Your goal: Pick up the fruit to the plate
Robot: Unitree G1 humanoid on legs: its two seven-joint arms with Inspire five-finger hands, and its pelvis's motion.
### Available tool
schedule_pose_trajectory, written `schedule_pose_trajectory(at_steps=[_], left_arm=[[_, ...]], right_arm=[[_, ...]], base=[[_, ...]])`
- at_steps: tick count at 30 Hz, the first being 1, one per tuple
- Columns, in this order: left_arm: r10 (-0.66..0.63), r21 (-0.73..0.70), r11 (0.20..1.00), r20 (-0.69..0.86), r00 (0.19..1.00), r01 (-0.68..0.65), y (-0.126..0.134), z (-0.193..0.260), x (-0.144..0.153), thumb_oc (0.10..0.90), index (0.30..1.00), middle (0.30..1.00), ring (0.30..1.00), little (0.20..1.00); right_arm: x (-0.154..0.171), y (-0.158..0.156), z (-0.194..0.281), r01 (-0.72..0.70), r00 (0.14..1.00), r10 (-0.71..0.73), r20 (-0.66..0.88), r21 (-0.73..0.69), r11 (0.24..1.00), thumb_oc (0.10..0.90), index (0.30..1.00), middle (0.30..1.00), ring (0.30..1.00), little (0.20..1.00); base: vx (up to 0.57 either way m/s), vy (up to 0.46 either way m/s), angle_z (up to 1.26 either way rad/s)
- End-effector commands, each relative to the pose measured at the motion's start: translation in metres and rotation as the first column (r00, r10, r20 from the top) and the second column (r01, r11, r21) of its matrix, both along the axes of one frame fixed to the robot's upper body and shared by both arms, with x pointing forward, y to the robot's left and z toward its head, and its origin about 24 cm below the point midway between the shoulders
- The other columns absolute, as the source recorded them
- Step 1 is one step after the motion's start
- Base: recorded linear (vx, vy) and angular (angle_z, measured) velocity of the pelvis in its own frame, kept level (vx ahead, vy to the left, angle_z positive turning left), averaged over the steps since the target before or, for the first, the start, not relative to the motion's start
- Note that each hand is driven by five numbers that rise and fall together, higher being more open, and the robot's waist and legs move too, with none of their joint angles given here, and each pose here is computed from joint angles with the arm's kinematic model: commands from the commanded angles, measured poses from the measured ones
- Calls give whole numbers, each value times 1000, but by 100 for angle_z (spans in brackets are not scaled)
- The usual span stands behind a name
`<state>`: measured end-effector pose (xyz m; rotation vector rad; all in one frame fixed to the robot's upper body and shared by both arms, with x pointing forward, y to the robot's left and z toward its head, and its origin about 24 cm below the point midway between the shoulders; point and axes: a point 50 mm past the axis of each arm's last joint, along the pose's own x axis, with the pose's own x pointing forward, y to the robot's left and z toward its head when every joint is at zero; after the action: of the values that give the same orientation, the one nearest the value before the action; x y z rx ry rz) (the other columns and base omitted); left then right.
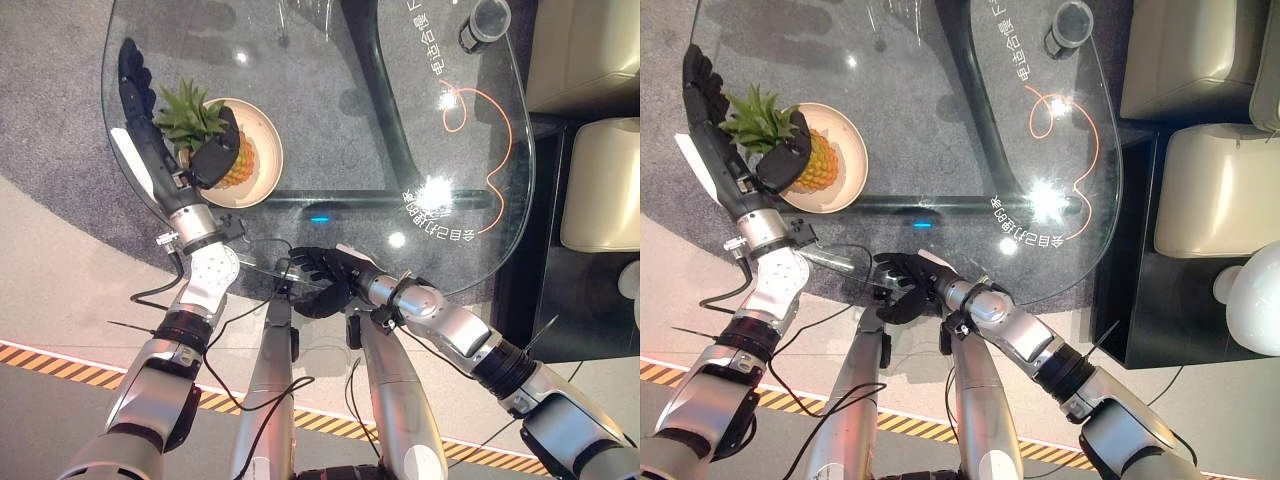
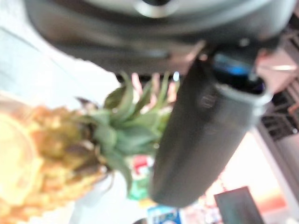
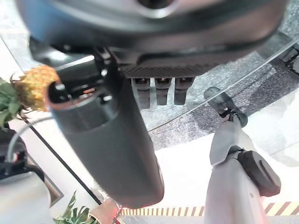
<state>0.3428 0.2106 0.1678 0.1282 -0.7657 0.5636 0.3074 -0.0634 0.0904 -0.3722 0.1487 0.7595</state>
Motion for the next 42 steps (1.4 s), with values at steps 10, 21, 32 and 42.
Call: schedule_pose_trajectory(at_steps=[10, 21, 32, 42], left_arm=[[38, 26, 999, 232, 972, -45, 23, 39, -19, 800, 900, 900, 900, 900], [16, 84, 996, 205, 979, -34, 30, 46, -18, 800, 900, 900, 900, 900], [10, 79, 997, 189, 982, -25, 33, 49, -17, 800, 900, 900, 900, 900], [16, 47, 999, 150, 988, -24, 39, 39, -18, 800, 900, 900, 900, 900]], right_arm=[[-22, 24, 13, -109, 993, 101, 54, 167, 980, 800, 900, 900, 900, 900], [-23, 25, 14, -101, 994, 93, 51, 203, 974, 800, 900, 900, 900, 900], [-22, 27, 12, -84, 996, 76, 44, 206, 975, 800, 900, 900, 900, 900], [-24, 23, 7, -85, 996, 80, 35, 195, 977, 800, 900, 900, 900, 900]], base=[[-8, -70, 5], [1, -88, 2], [7, -21, -2], [34, 4, -5]])
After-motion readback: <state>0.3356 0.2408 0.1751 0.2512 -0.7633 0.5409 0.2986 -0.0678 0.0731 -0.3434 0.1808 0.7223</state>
